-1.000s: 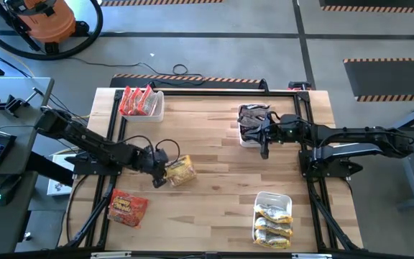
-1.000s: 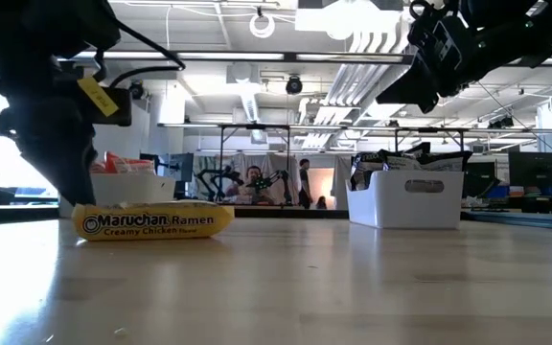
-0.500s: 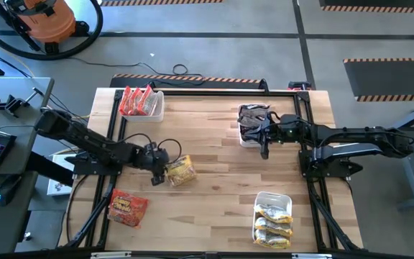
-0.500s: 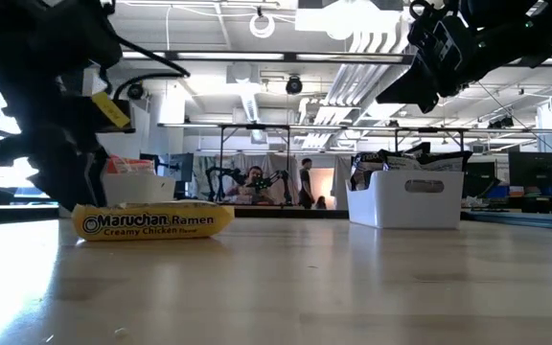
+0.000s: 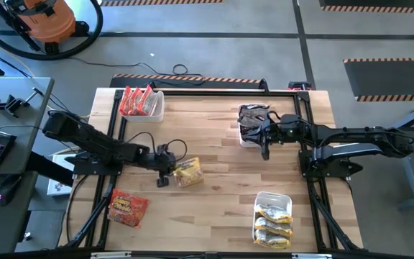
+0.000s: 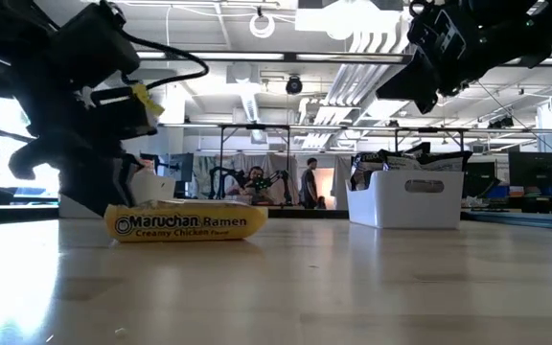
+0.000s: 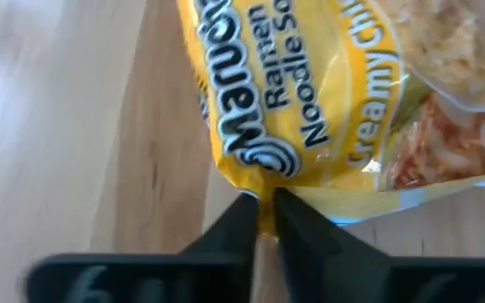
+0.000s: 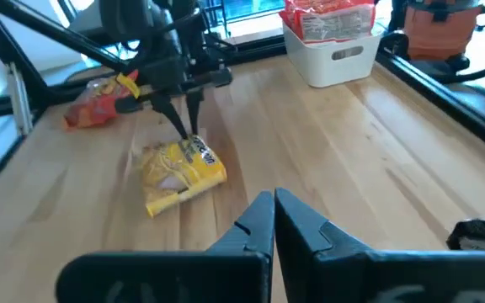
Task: Sort Maruchan noodles
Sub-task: Put the yellow noodle pack into the bottom white bin
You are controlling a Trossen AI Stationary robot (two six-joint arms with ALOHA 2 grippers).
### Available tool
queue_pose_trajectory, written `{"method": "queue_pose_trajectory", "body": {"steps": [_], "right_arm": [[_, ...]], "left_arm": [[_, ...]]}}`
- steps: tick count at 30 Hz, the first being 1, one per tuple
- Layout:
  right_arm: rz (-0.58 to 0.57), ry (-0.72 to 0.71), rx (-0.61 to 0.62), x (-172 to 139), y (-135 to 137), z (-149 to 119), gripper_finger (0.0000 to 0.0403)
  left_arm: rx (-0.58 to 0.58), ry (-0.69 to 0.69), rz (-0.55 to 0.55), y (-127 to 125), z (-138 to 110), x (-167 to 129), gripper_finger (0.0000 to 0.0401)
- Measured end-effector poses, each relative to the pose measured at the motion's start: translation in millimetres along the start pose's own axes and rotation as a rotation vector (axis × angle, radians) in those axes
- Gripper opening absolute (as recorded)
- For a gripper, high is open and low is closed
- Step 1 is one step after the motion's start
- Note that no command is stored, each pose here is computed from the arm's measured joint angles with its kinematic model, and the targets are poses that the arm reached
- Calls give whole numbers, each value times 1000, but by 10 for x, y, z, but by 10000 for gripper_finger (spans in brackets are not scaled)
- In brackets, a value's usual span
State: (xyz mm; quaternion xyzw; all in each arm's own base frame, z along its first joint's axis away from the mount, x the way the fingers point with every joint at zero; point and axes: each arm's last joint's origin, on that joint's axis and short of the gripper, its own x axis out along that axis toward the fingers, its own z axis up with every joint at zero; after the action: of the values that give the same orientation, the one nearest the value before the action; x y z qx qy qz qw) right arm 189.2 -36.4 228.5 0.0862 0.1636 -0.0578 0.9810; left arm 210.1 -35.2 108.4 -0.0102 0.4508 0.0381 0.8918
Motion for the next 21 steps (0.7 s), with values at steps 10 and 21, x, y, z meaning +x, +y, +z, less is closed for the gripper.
{"method": "queue_pose_trajectory", "body": {"steps": [10, 21], "right_arm": [[170, 45, 194, 232, 55, -62, 103], [381, 151, 288, 997, 218, -76, 251]], "left_arm": [[157, -360, 19, -37, 475, -99, 2], [280, -464, 45, -87, 820, -210, 0]]}}
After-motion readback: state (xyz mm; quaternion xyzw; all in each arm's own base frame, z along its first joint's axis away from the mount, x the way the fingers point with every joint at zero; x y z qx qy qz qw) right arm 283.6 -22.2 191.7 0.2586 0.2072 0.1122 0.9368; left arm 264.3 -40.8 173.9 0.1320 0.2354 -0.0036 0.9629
